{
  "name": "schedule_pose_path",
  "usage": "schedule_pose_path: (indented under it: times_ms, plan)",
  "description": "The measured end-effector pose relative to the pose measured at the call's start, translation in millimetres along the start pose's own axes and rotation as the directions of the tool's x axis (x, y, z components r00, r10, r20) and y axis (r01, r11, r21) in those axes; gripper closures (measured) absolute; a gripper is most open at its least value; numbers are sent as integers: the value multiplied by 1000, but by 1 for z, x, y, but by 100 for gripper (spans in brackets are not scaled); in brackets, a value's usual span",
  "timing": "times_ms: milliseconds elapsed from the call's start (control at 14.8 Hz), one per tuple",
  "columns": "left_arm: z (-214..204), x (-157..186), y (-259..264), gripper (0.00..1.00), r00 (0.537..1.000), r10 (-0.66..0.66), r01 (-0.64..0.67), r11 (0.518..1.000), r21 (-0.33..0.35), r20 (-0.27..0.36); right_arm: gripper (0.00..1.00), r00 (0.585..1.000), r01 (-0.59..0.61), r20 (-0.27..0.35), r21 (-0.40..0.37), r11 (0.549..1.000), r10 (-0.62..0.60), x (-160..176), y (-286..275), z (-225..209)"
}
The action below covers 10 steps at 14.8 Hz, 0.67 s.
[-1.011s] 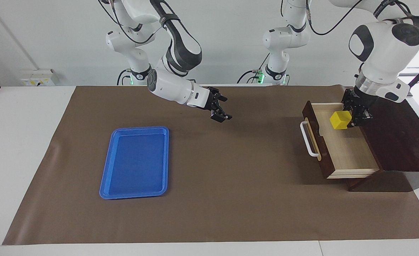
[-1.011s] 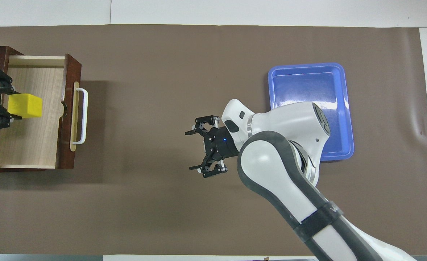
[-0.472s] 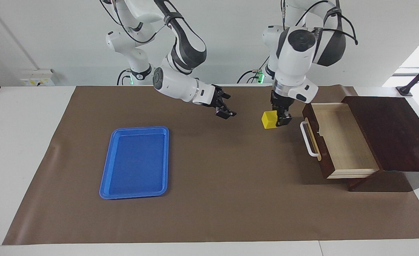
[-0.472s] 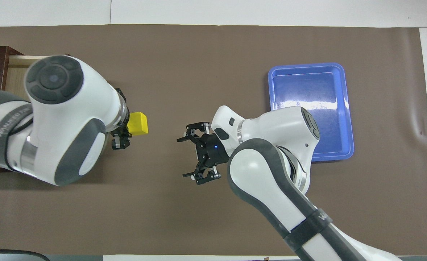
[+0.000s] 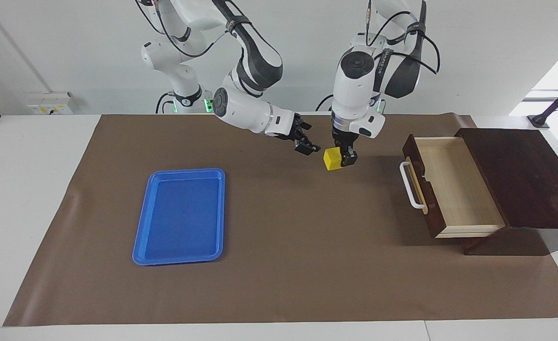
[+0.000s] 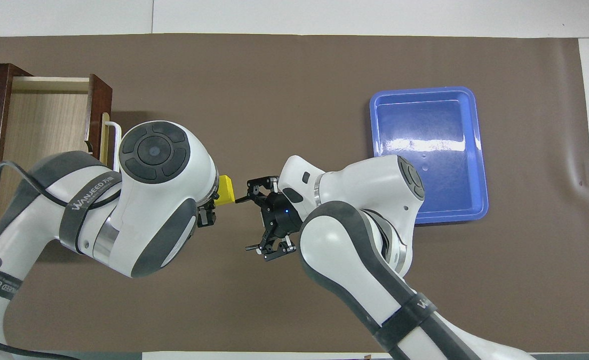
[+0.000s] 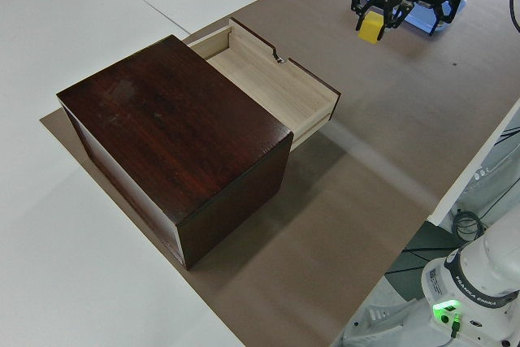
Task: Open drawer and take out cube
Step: 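Lift the yellow cube out and carry it toward the right gripper, then close the right gripper on the yellow cube held by the left gripper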
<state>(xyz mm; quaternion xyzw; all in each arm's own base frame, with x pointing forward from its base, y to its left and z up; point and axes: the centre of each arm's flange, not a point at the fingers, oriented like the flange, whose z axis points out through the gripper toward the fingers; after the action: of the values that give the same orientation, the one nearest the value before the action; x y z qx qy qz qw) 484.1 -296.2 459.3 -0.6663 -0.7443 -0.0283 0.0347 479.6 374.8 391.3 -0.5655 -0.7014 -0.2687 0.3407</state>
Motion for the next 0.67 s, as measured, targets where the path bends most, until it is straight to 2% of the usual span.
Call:
schedule_pose_path:
  times_ms: [404, 674]
  plan:
    - [-2, -1, -1, 45, 1000, 1, -1, 1000, -8, 6, 0, 999, 36, -3, -7, 999, -36, -18, 14, 8]
    - [-2, -1, -1, 45, 1000, 1, -1, 1000, -8, 6, 0, 999, 19, -34, -35, 999, -20, -17, 30, 6]
